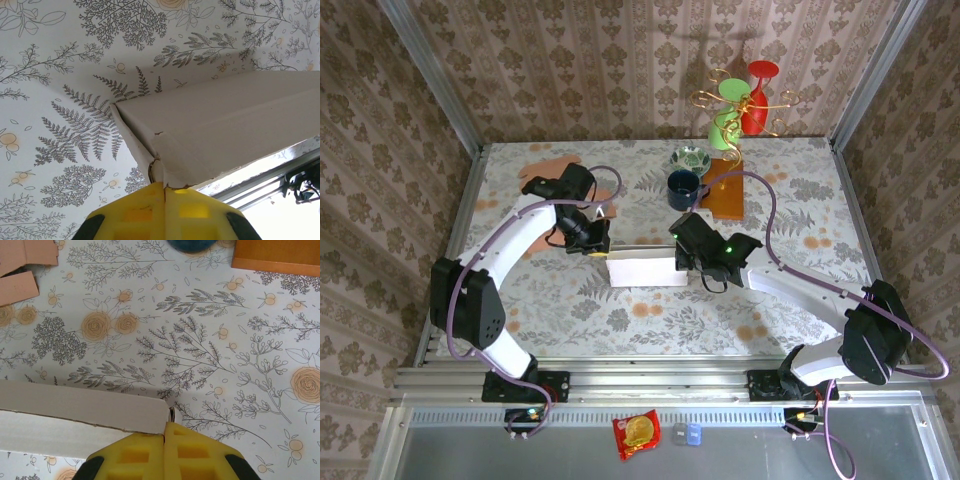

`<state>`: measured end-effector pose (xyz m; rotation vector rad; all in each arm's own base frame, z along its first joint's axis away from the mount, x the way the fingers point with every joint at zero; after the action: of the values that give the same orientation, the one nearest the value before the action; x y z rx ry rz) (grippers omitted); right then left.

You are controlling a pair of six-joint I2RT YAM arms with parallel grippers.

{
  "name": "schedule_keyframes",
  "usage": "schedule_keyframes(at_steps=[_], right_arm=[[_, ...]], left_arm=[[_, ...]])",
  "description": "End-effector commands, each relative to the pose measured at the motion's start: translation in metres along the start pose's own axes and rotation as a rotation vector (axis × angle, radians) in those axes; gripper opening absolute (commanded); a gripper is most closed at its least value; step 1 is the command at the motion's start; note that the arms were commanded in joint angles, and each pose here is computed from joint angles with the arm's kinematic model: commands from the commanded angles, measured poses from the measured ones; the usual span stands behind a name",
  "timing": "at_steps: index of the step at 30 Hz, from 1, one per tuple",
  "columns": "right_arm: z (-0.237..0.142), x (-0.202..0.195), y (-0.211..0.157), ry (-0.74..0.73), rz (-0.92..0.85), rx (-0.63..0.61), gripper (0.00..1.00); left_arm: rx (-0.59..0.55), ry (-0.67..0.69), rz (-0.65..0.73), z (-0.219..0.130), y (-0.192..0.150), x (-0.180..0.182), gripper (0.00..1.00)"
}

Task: Fold the paper box

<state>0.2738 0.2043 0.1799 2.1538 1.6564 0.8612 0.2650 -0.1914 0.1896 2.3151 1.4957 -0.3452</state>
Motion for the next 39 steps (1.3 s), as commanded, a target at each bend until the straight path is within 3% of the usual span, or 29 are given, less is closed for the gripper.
schedule_keyframes(at_steps=[1,13,30,39], right_arm=[[0.006,-0.011,-0.017,-0.068,-0.022,0.075,0.0],[0.002,-0.009,-0.015,-0.062,-0.012,0.083,0.02],[-0.025,-0.002,-0.009,0.05,0.21,0.157,0.37],[-0.039,-0.003,-0.001,0.14,0.474,0.222,0.57]], left_arm=[[0.038,0.035,-0.005,-0.001,-0.015,0.008,0.01],[0.02,0.031,-0.013,0.002,-0.018,0.008,0.01],[0.004,0.019,-0.011,0.007,-0.018,0.004,0.0],[-0.001,0.016,-0.011,0.009,-0.019,0.001,0.0]])
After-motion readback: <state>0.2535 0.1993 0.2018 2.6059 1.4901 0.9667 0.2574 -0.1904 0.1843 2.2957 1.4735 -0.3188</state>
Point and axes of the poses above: each hand's point on the last joint's axis, 136 mm out from that joint toward the fingers, its own z axis out along the fingers, its own x axis along the line the jaws close on, y = z × x, the point moved 4 cm from there along -z, back along the fingers, and after that the axes turned 15 degrees about z, right-handed, at the moved point
